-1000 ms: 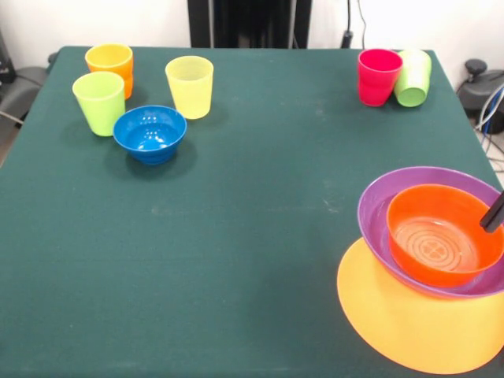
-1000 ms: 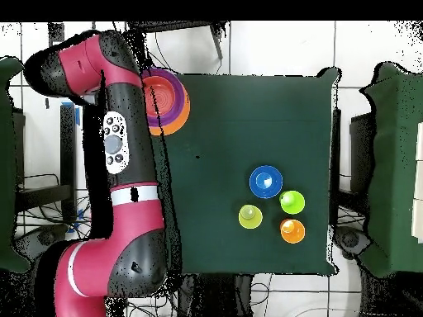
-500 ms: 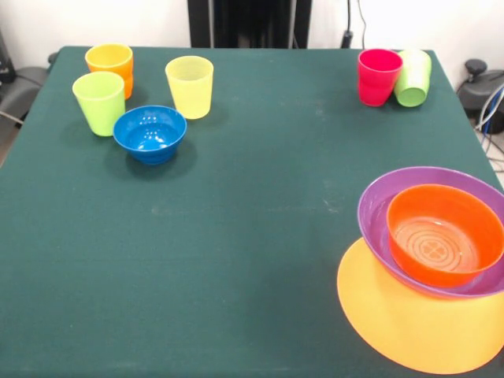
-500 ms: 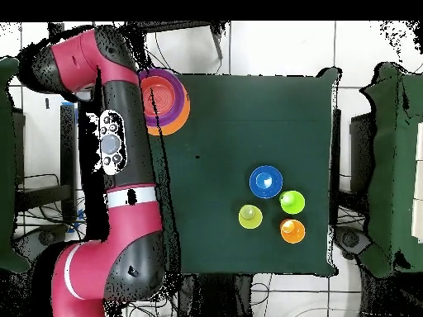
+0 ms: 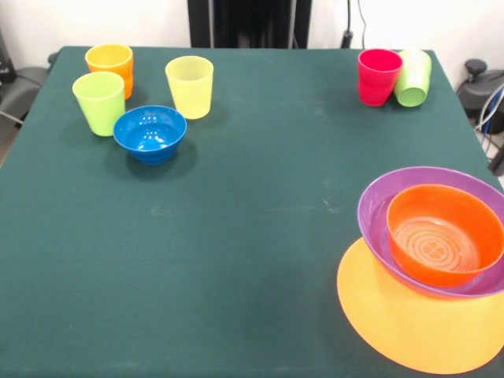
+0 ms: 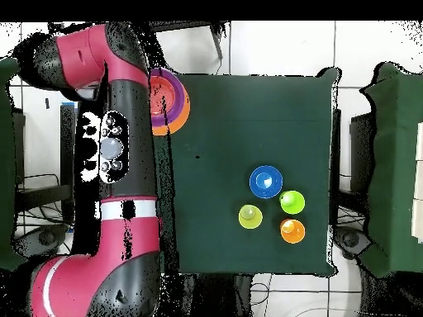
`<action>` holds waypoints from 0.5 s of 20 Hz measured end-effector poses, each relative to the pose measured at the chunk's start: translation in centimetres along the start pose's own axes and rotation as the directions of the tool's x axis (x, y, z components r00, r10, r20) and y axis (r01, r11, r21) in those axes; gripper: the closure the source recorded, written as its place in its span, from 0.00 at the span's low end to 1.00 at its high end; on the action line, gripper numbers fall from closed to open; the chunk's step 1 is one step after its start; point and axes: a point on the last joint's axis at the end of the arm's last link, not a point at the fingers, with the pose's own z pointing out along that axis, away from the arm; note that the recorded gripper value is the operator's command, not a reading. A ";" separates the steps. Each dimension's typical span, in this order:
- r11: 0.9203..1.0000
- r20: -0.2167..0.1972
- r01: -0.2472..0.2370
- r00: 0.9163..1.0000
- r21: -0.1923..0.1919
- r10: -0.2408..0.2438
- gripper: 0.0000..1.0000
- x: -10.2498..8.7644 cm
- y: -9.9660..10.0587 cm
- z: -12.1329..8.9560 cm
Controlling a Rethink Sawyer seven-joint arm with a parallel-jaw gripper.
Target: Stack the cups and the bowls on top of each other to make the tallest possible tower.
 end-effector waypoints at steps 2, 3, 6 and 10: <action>1.000 0.005 -0.014 1.000 -0.009 0.014 0.00 -0.3 -0.8 -0.4; 0.999 0.012 -0.027 1.000 -0.020 0.027 0.00 -0.5 -1.4 -0.6; 0.997 0.030 -0.053 0.998 -0.049 0.055 0.00 -1.3 -3.1 -1.1; 0.993 0.049 -0.081 0.995 -0.088 0.086 0.00 -2.7 -6.0 -1.2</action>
